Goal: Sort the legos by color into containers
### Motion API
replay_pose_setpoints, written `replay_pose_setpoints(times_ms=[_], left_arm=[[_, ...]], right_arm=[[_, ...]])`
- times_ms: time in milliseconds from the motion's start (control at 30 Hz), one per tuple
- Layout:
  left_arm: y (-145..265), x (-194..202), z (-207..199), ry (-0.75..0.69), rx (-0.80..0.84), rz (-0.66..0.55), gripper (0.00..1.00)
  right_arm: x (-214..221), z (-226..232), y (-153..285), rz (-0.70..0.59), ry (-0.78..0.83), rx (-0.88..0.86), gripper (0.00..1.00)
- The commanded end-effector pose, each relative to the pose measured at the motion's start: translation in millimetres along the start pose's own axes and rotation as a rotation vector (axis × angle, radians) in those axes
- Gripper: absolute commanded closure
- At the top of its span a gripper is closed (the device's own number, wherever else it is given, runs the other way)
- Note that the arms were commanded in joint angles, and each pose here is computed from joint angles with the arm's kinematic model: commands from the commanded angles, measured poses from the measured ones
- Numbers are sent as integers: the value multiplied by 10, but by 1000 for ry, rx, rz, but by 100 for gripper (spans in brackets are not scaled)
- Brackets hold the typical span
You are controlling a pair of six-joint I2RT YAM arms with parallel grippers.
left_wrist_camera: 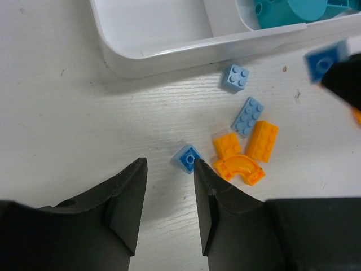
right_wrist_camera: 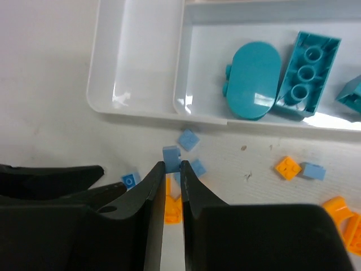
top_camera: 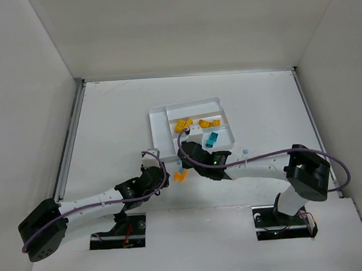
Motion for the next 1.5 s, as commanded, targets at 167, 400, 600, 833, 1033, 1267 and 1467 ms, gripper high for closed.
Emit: replay_pose_setpoints(times_ms=[167,400,600,833,1033,1267,1467], left_arm=[[-29,-114,-136,65,23,-37,60],[-93,-165,-220,72,11,-35,59],[-122,-181,-232,72,-11,-50,60],[-126,-143,-152,94,-35,-55,61],[-132,-44,-160,91,-38,-32,60],[-157,-34,-180,90,-36,-33,59],[-208,-33,-173,90,-49,-34,59]], right_arm=[[-877,-586,-552,-118,-106,53,81],[-1399,-1183,-1075,-155,-190,92,81],[-1572,-1593,-1463,-142,-204,135,80],[-1578,-1859,-1719,-123,-204,167,78],[-1491,-1853,-1768,-107,-200,159,70],[-1459,-1819,-1414,-153,-205,162,56],[-1131,-1403,-931,-214,-208,74,57]])
Point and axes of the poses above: each gripper's point midway between its finger pads, its own y axis back along the fingers, its own z axis along the line the jaws close on, x = y × z, the point moved 4 cm from there along y, back along the fingers, and after that the axes turned 13 degrees about y, right-handed, at the moved point
